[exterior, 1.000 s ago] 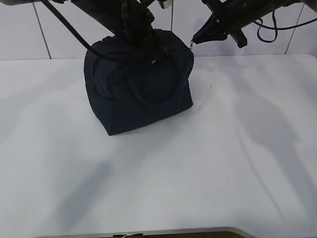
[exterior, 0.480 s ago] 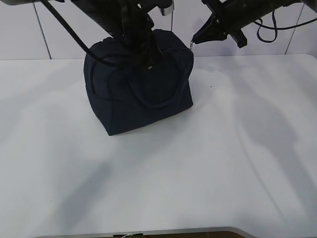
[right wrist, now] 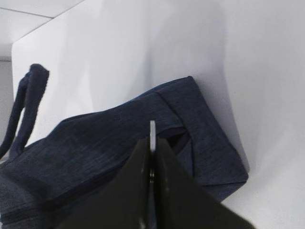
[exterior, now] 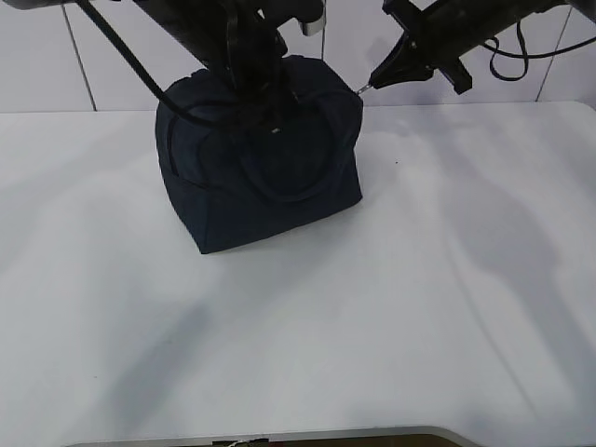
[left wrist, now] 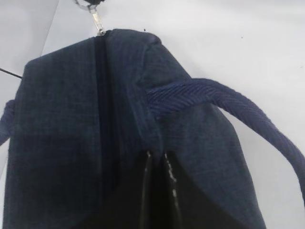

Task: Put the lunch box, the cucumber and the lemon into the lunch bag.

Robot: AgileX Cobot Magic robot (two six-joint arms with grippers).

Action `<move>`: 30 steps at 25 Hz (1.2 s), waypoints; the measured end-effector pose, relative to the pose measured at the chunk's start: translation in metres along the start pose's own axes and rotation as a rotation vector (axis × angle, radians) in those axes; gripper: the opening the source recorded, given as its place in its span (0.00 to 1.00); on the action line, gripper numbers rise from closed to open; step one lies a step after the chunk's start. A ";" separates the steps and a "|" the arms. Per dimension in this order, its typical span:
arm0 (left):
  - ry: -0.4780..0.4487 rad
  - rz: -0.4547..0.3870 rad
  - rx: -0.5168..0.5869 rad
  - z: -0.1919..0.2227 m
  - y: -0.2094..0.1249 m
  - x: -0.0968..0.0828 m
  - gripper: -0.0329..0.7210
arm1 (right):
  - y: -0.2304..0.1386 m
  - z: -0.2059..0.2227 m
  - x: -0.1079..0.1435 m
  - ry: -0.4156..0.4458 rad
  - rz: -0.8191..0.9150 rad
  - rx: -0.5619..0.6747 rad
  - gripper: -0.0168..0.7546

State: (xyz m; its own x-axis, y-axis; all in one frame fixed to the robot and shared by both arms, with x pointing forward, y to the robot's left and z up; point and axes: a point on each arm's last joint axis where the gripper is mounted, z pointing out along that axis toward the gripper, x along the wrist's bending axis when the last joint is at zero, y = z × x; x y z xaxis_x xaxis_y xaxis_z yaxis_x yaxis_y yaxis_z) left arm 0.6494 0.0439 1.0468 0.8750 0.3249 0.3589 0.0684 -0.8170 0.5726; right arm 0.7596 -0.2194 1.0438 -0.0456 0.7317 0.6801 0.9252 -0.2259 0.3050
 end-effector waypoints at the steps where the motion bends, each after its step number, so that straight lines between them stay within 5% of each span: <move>1: 0.003 0.006 0.007 0.000 -0.001 0.000 0.04 | 0.000 0.000 -0.001 -0.007 0.007 -0.001 0.03; 21: 0.046 -0.013 0.048 -0.001 -0.003 0.003 0.03 | -0.002 0.004 -0.014 -0.159 -0.080 0.015 0.03; 30: 0.083 -0.044 0.079 -0.001 -0.006 0.006 0.03 | -0.016 0.030 -0.035 -0.126 0.023 0.107 0.03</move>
State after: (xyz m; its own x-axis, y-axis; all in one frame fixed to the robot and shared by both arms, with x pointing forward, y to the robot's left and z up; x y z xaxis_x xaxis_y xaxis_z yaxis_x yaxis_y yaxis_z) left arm 0.6538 0.0511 1.0468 0.8278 0.3969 0.3966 0.1461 -0.8350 0.5306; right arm 0.7575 -0.2221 0.9946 0.0172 0.8034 0.5951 0.9605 -0.1786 0.2133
